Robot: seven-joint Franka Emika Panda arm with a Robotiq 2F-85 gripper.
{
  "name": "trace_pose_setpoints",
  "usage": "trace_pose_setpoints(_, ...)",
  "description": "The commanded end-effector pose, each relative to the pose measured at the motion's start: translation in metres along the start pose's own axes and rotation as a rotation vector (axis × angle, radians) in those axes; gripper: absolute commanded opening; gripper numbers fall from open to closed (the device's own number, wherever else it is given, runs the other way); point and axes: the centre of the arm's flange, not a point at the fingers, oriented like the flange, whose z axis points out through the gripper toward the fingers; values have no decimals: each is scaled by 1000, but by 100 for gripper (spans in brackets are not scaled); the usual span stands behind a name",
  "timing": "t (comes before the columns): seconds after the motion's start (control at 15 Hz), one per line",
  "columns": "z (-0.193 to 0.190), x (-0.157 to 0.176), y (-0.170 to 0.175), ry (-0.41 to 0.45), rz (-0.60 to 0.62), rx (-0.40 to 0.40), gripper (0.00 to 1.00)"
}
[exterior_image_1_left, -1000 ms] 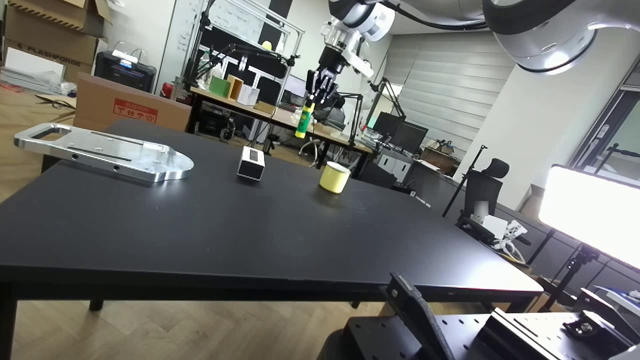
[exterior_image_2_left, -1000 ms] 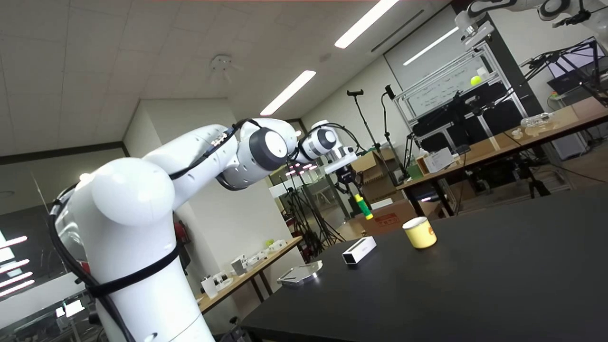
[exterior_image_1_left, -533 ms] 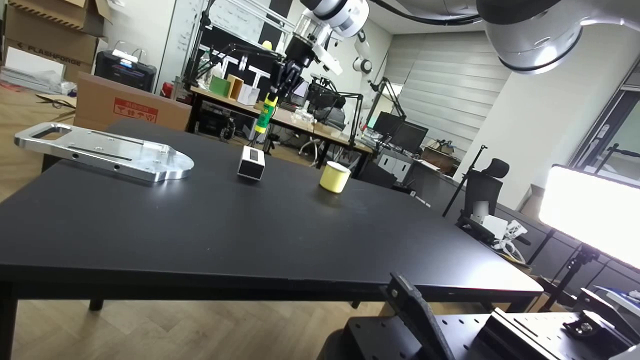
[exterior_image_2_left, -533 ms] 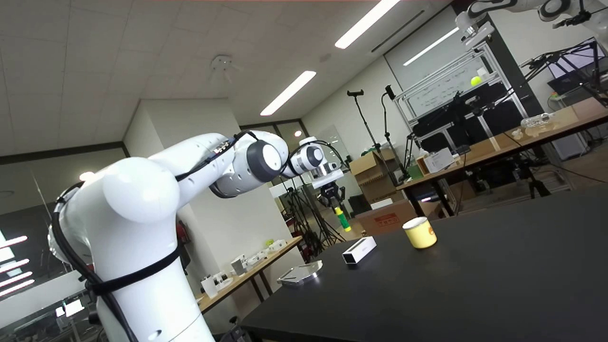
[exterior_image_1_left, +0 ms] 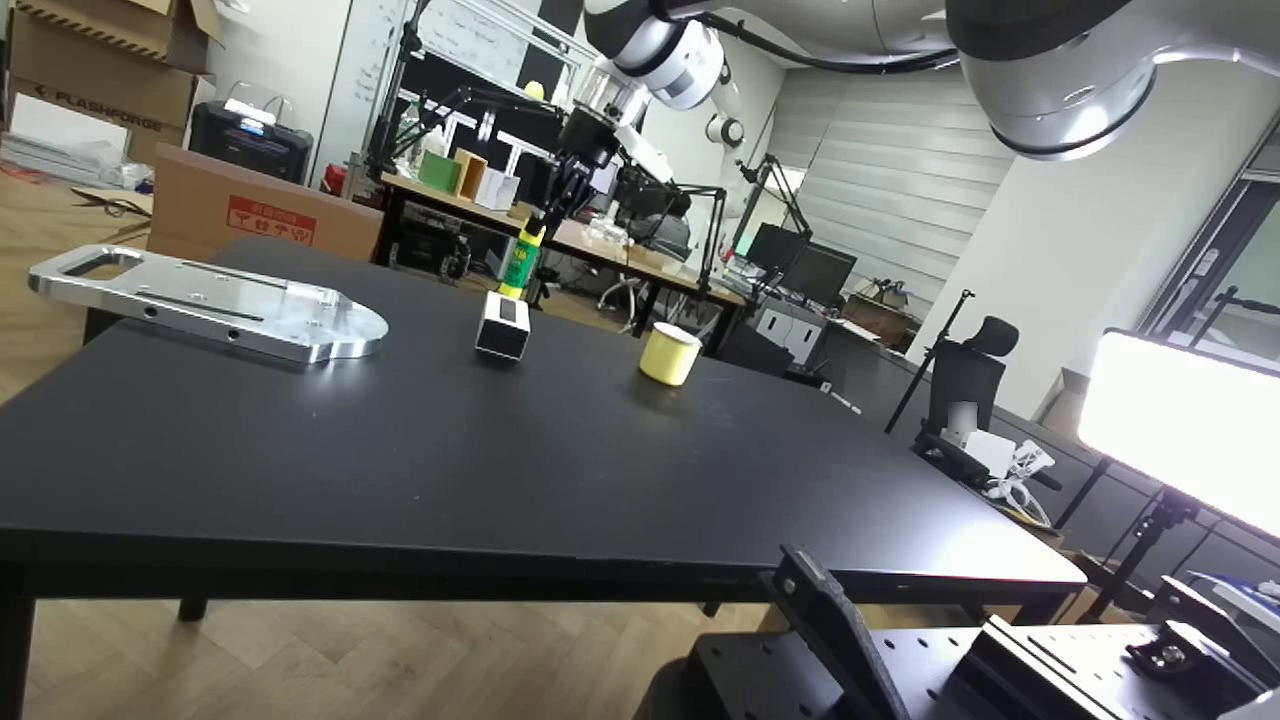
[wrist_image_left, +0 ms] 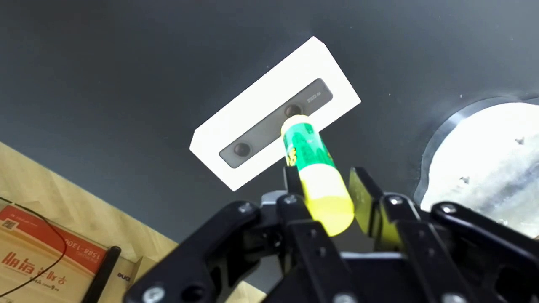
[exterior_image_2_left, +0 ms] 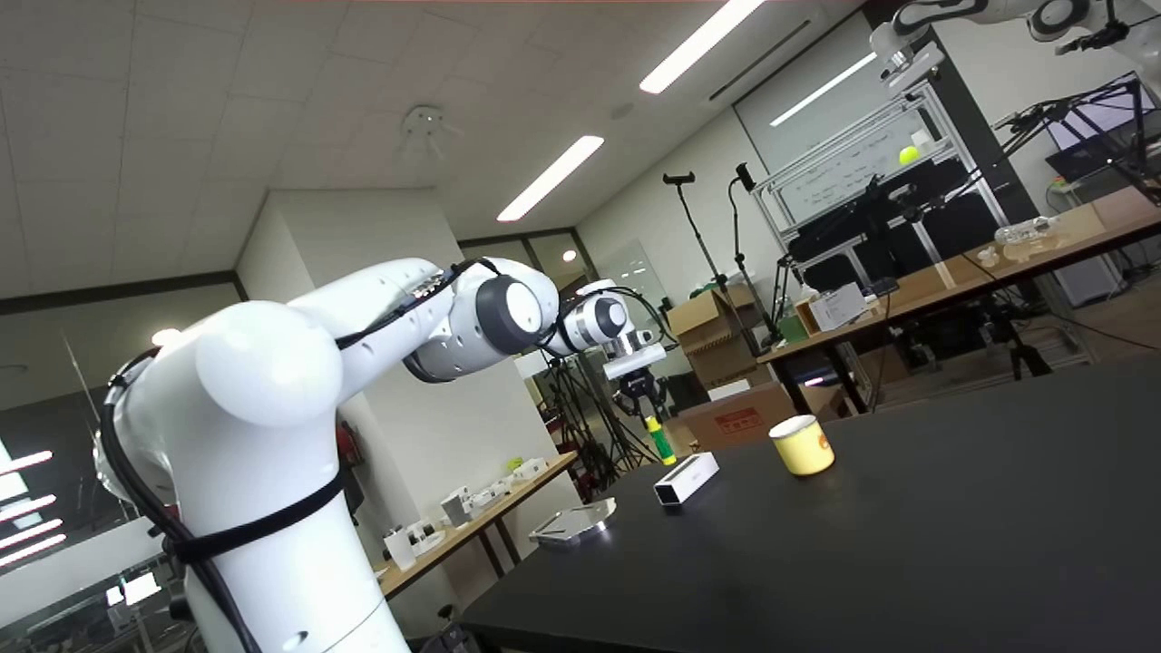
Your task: Take the glue stick from inside the yellow cup and place it on the white object on the table
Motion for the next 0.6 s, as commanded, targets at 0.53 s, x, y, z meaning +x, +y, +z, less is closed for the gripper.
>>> trace_pose_setpoints(0.53,18,-37,4,42,-46,16,8)
